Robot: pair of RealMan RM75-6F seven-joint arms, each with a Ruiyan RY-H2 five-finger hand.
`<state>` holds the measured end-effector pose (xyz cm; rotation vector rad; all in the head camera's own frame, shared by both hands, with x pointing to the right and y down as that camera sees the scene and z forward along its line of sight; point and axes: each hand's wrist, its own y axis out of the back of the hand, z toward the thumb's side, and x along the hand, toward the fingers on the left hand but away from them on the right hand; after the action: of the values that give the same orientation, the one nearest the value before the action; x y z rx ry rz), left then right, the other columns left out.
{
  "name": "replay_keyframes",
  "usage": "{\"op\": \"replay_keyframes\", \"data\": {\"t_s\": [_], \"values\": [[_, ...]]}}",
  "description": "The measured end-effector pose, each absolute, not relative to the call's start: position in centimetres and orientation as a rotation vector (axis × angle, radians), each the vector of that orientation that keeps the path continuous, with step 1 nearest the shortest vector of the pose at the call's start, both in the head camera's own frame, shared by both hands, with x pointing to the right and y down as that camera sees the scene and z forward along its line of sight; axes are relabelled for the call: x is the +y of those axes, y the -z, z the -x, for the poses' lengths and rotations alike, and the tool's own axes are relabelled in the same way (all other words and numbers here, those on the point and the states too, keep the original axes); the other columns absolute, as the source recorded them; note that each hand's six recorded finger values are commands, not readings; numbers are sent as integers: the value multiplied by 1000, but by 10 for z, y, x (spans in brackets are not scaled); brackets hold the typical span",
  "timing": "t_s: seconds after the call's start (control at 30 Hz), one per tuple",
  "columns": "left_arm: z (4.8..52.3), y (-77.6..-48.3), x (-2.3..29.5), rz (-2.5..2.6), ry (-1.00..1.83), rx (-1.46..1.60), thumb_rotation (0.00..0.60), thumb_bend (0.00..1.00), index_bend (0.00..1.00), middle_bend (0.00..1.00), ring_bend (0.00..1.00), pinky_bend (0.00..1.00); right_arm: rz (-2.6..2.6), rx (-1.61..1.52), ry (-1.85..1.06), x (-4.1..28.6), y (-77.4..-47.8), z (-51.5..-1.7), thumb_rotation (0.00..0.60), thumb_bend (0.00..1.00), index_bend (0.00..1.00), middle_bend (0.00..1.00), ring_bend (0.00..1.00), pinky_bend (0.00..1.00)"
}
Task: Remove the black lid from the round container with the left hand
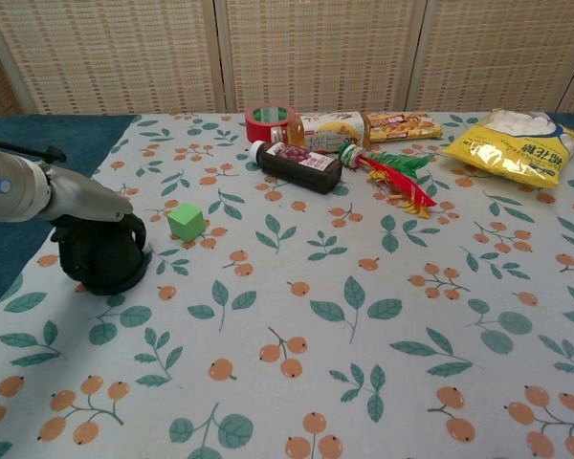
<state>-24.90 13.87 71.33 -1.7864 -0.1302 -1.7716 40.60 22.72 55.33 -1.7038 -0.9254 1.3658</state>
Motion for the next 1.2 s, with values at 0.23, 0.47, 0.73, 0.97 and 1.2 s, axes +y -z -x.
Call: {"op": "replay_keyframes", "data": {"t_s": [0.23, 0.47, 0.73, 0.97, 1.2], "values": [[258, -710, 144, 1768, 1692, -54, 600, 699, 645, 726, 623, 831, 1710, -924, -1357, 229, -552, -405, 600, 175, 0, 0, 0, 0], [271, -693, 141, 1726, 1603, 135, 600, 744, 697, 792, 685, 900, 1720, -916, -1349, 231, -551, -403, 600, 175, 0, 0, 0, 0], [275, -622, 120, 1677, 1420, 480, 600, 768, 702, 803, 695, 907, 1730, -910, -1352, 232, -552, -403, 600, 175, 0, 0, 0, 0], [261, -542, 118, 1671, 1138, 778, 600, 772, 707, 810, 697, 915, 1738, -907, -1350, 232, -553, -401, 600, 175, 0, 0, 0, 0], [265, -598, 127, 1706, 1299, 584, 600, 774, 709, 807, 697, 905, 1762, -875, -1346, 235, -557, -395, 600, 175, 0, 0, 0, 0]]}}
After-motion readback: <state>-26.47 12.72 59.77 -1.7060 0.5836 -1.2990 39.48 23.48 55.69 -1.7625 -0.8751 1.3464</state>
